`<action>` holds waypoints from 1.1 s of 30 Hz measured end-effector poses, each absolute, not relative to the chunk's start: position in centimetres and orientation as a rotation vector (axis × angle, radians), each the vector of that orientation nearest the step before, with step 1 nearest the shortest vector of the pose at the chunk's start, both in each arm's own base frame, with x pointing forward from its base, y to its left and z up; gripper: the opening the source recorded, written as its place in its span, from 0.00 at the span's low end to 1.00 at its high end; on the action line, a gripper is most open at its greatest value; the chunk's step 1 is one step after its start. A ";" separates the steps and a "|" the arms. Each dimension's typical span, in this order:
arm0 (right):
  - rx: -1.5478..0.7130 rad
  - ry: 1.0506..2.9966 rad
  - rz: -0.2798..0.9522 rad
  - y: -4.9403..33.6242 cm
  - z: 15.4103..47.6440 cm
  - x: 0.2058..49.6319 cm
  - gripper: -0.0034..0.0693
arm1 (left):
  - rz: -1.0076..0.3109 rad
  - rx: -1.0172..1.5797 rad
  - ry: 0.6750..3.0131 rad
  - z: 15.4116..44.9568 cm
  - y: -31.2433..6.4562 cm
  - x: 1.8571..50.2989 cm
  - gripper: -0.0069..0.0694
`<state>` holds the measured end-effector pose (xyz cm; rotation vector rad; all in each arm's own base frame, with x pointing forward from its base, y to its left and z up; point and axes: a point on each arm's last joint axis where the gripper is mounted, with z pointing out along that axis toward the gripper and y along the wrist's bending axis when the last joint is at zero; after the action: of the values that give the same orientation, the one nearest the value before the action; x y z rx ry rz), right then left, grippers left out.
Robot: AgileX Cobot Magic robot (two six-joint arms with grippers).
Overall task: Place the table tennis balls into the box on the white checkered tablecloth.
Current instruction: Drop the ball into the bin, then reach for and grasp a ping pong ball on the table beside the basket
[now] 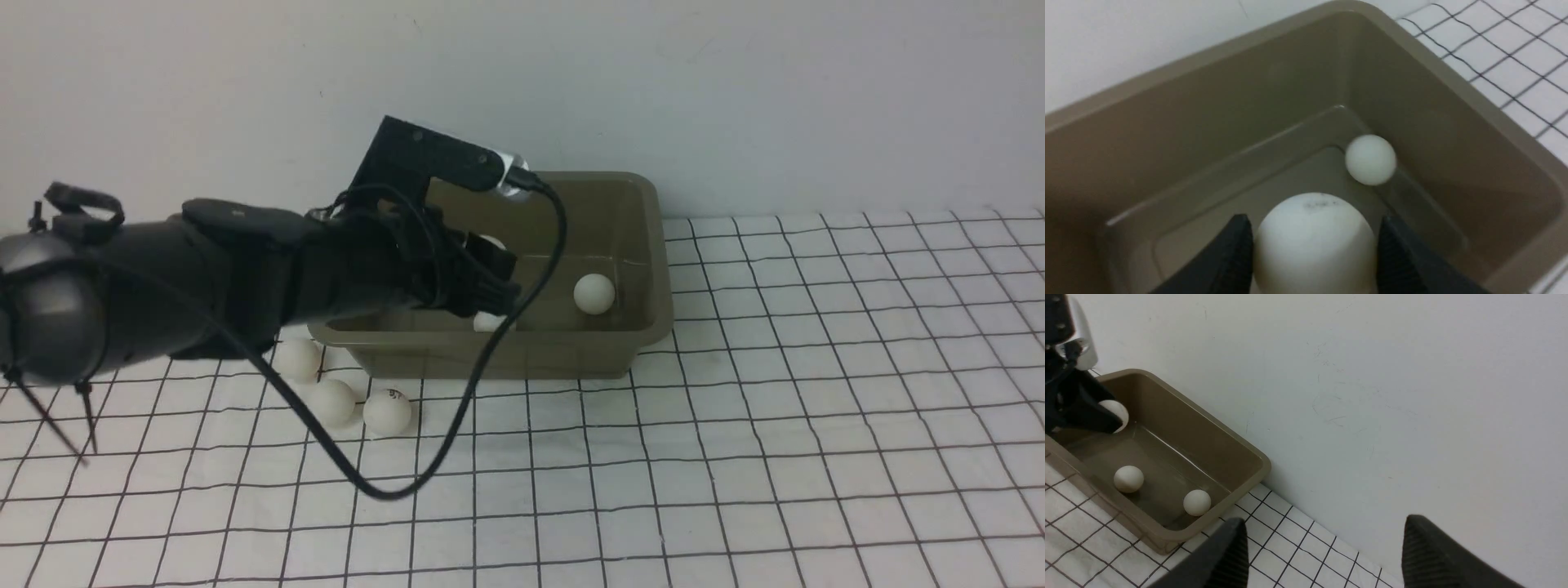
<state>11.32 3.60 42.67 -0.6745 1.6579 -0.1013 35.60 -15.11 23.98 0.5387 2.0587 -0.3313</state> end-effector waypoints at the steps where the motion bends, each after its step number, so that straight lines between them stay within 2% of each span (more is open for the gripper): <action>1: -0.674 1.658 -0.100 3.6 42.7 11.3 0.68 | -0.336 0.552 2.055 23.8 -15.0 36.4 0.54; 5: -0.678 1.657 -0.103 3.6 42.7 11.3 0.68 | -0.467 0.585 2.072 21.9 -15.0 39.2 0.59; 7: -0.679 1.656 -0.104 3.6 42.7 11.3 0.68 | -0.555 0.542 2.109 21.0 -14.9 39.6 0.67; 10: -0.680 1.656 -0.105 3.6 42.7 11.3 0.68 | -0.627 0.531 2.133 21.7 -14.4 39.2 0.69; 14: -0.680 1.656 -0.105 3.6 42.7 11.3 0.68 | -0.638 0.589 2.164 23.7 -13.7 38.0 0.65; 23: -0.680 1.656 -0.105 3.6 42.7 11.3 0.68 | -0.570 0.673 2.255 27.8 -12.6 34.6 0.54; 27: -0.680 1.656 -0.105 3.6 42.7 11.3 0.68 | -0.458 0.638 2.367 30.3 -11.1 32.1 0.52; 33: -0.679 1.655 -0.105 3.6 42.7 11.3 0.68 | -0.354 0.548 2.626 29.4 -9.6 30.1 0.52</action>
<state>11.33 3.60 42.67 -0.6794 1.6551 -0.1051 30.07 -9.59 29.45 0.5476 2.6263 -0.3535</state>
